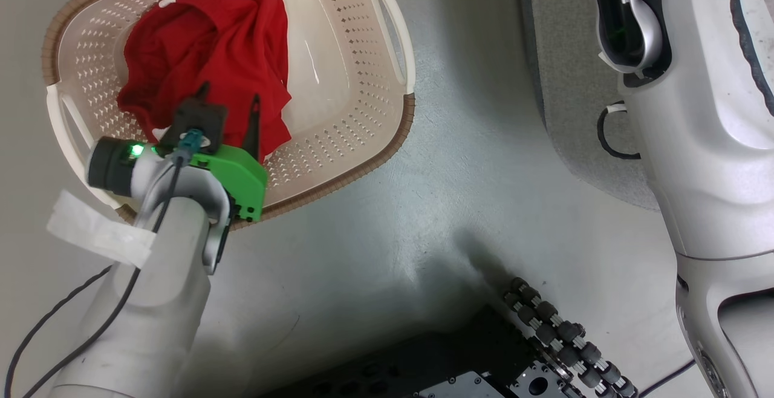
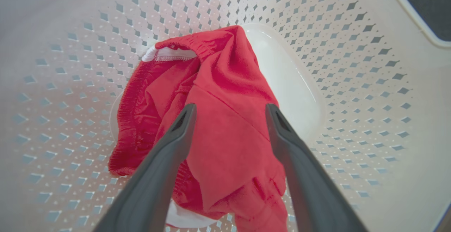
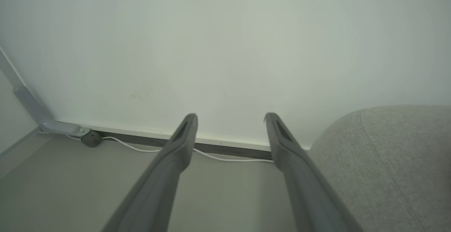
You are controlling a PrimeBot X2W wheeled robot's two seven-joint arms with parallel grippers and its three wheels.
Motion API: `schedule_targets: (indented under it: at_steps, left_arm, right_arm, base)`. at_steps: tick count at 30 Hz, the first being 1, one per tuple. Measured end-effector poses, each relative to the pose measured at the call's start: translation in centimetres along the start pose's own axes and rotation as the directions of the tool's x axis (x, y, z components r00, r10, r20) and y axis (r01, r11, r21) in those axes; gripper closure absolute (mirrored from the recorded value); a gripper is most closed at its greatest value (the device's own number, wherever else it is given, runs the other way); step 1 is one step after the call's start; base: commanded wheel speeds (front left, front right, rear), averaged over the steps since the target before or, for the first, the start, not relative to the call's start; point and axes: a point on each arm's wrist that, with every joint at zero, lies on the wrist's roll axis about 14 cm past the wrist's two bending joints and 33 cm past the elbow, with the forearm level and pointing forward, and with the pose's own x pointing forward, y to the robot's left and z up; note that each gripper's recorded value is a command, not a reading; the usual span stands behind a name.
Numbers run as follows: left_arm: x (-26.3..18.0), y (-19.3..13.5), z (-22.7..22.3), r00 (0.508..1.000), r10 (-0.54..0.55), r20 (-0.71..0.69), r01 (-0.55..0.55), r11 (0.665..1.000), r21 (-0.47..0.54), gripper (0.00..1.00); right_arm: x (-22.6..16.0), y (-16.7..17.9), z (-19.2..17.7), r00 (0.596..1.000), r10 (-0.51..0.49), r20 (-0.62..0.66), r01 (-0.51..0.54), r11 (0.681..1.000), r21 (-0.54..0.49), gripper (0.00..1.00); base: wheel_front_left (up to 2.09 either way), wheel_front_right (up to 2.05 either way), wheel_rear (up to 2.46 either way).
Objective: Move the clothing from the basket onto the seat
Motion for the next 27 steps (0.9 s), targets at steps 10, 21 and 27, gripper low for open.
schedule_targets:
  at_steps: [10,21,27]
  left_arm:
    - [-0.3,1.3,-2.3,0.996,0.042,-0.073,-0.043,0.999,-0.010,0.00]
    - [0.2,1.0,-4.2,0.990,0.028,-0.135,-0.031,0.999,-0.018,0.59]
    - [0.7,0.3,-3.3,0.994,-0.008,-0.106,0.008,1.000,-0.004,1.00]
  right_arm:
    - [0.1,0.1,-0.3,1.000,0.004,-0.005,-0.004,1.000,0.007,0.00]
    - [0.1,-0.1,-1.3,1.000,0.002,-0.027,-0.002,1.000,0.007,0.00]
    - [0.2,-0.1,-1.3,1.000,0.001,-0.026,0.000,1.000,0.006,0.00]
  base:
    - [0.00,0.00,0.00]
    - [0.00,0.00,0.00]
    - [0.00,0.00,0.00]
